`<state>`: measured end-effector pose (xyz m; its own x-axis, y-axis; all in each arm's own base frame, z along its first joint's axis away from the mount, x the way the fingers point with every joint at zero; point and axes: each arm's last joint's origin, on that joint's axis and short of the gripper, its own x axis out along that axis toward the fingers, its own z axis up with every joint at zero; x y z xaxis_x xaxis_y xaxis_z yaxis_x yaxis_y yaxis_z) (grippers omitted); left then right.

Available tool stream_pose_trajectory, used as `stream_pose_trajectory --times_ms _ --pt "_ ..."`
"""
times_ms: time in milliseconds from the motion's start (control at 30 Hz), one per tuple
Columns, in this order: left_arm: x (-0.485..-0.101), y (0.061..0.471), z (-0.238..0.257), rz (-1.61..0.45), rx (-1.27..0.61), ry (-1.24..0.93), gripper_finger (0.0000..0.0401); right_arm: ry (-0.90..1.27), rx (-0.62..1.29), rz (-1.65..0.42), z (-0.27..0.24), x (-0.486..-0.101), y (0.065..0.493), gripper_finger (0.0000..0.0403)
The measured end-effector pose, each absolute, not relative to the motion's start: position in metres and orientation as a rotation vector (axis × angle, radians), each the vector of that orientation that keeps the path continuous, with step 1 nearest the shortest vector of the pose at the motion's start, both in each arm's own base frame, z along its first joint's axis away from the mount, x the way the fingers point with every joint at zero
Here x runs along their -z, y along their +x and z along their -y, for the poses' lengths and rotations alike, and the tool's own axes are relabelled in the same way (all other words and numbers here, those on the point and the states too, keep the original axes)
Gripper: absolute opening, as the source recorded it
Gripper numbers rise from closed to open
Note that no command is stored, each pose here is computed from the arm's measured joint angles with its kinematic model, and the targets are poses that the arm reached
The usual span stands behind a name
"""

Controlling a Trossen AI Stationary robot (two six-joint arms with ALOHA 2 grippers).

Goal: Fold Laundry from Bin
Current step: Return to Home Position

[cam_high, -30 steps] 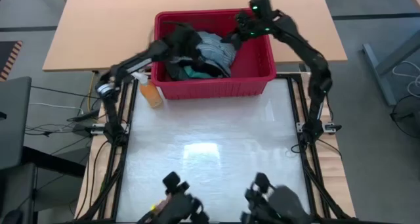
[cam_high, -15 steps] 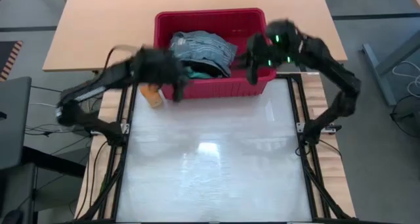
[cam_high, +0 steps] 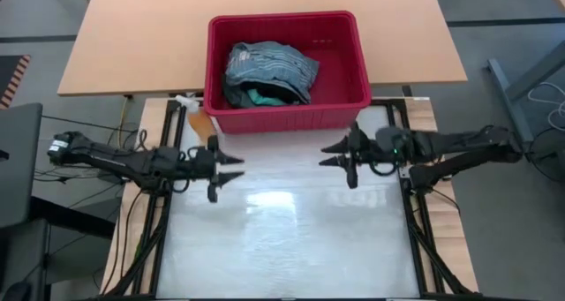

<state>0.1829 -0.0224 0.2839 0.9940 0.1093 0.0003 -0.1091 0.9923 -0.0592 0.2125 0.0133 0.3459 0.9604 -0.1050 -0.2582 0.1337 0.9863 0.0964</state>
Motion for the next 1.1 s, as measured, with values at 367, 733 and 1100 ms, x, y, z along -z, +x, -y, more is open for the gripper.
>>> stream_pose_trajectory --times_ms 367,733,1100 --pt "-0.217 0.172 0.028 -0.054 -0.089 -0.112 0.0146 0.093 0.155 -0.161 -0.034 -0.258 0.209 0.0116" --pt "-0.2 0.147 0.006 -0.002 -0.116 -0.059 0.0146 0.035 0.232 -0.224 -0.008 -0.262 0.186 0.0018" --pt "-0.192 0.118 -0.01 0.125 -0.159 -0.104 0.0146 0.08 0.221 -0.055 0.024 -0.211 0.16 0.0001"
